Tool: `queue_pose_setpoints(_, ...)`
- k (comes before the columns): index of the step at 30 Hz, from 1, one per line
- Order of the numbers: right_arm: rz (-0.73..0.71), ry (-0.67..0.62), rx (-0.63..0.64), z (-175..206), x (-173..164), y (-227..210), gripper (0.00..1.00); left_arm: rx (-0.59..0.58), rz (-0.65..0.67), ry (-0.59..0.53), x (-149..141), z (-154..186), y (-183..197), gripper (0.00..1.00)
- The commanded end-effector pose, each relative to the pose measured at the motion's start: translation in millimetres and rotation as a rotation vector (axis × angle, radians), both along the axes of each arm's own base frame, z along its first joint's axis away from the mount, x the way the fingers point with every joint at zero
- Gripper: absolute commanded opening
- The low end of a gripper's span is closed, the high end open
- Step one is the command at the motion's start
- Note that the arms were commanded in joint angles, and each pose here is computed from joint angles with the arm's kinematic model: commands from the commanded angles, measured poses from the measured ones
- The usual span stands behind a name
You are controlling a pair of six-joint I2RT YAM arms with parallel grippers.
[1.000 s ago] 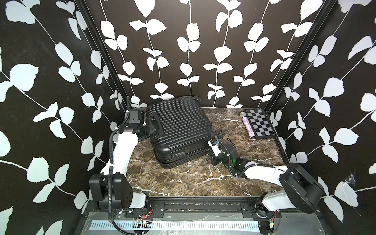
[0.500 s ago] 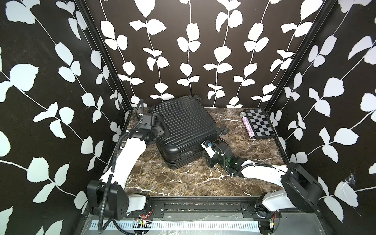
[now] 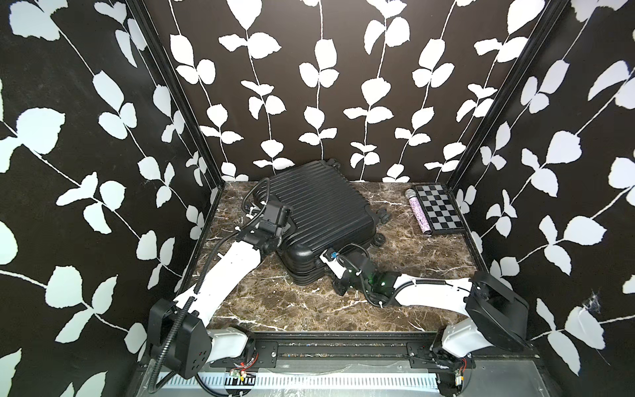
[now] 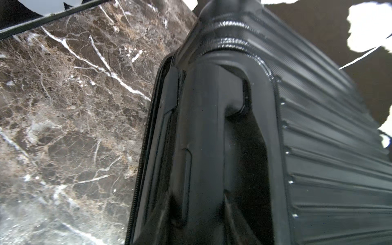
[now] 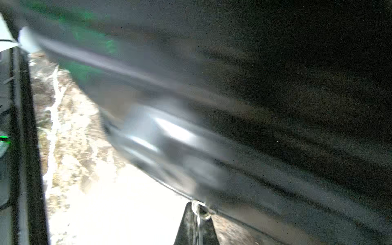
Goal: Close the suitcase zippers
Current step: Zip the zipper on the suitcase.
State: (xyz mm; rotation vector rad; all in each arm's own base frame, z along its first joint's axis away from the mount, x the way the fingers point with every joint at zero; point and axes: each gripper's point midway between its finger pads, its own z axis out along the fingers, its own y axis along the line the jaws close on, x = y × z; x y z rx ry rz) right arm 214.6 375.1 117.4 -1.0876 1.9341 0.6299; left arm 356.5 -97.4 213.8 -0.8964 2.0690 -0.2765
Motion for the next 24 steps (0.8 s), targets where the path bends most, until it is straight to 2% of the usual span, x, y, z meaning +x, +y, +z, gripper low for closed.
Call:
queue_pose_setpoints(1, 0.221, -0.094, 0.286, 88, -35, 65, 0.00, -0.279, 0.048, -0.268, 27, 62, -43, 0.00)
queue_pose_setpoints(8, 0.317, -0.091, 0.333, 106, -54, 94, 0.00, -0.297, 0.067, -0.326, 27, 73, -60, 0.00)
queue_pose_setpoints(9, 0.330, -0.075, 0.318, 97, -55, 99, 0.00, -0.296, 0.071, -0.335, 26, 76, -62, 0.00)
queue_pose_setpoints(13, 0.360, -0.075, 0.321, 101, -60, 108, 0.00, -0.288, 0.066, -0.335, 27, 77, -67, 0.00)
queue_pose_setpoints(19, 0.159, -0.140, 0.209, 78, -25, 86, 0.00, -0.238, 0.088, -0.276, 17, 65, -57, 0.00)
queue_pose_setpoints(24, 0.017, -0.125, 0.147, 55, 3, 57, 0.00, -0.263, 0.103, -0.235, 5, 48, -52, 0.00)
